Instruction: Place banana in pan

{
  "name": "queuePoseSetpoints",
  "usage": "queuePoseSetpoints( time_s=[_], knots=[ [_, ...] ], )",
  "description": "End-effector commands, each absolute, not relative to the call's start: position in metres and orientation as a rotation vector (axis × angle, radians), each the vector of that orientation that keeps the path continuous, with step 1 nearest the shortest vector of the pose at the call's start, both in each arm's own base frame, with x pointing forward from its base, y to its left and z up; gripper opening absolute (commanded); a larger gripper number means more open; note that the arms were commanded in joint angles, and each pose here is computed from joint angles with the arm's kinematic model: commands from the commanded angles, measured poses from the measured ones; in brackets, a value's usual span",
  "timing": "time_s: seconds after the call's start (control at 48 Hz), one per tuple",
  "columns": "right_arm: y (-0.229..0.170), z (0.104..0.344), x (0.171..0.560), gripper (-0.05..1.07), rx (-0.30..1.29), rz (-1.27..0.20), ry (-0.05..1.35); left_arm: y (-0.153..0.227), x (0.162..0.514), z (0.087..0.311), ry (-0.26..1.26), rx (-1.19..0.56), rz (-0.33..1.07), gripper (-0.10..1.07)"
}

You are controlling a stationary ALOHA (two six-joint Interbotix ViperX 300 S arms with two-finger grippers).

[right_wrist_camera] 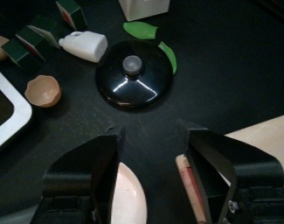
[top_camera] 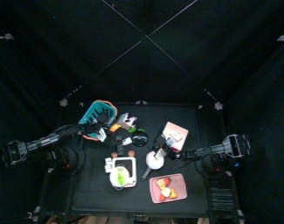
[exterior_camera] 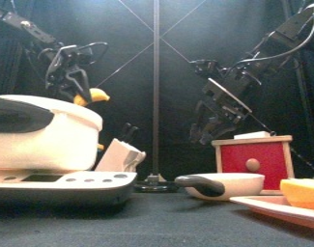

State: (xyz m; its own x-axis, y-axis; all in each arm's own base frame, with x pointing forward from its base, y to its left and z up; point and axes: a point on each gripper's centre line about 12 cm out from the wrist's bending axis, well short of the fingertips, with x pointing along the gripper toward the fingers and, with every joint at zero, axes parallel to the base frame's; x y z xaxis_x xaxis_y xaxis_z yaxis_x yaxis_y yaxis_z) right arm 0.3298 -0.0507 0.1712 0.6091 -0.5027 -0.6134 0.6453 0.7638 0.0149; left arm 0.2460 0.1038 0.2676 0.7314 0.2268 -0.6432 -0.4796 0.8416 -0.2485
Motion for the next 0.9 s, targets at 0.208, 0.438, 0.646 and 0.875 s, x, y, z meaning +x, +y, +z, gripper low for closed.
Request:
queuePoseSetpoints(
  time_s=[0.208,0.438,0.646,0.875],
  knots=[
    [-0.059,0.199,0.304,0.86,0.261,-0.720,0.543,0.047,0.283,0.267,0.491,-0.383,0.204,0.56],
    [-0.062,0.206,0.271,0.86,0.308,-0.755,0.504,0.019,0.316,0.250,0.480,-0.355,0.126,0.56],
    [-0.059,0.199,0.263,0.86,0.315,-0.755,0.530,0.008,0.353,0.239,0.537,-0.323,0.091,0.56],
    [-0.059,0.197,0.256,0.86,0.300,-0.751,0.530,0.012,0.403,0.219,0.590,-0.270,0.090,0.56]
  ],
)
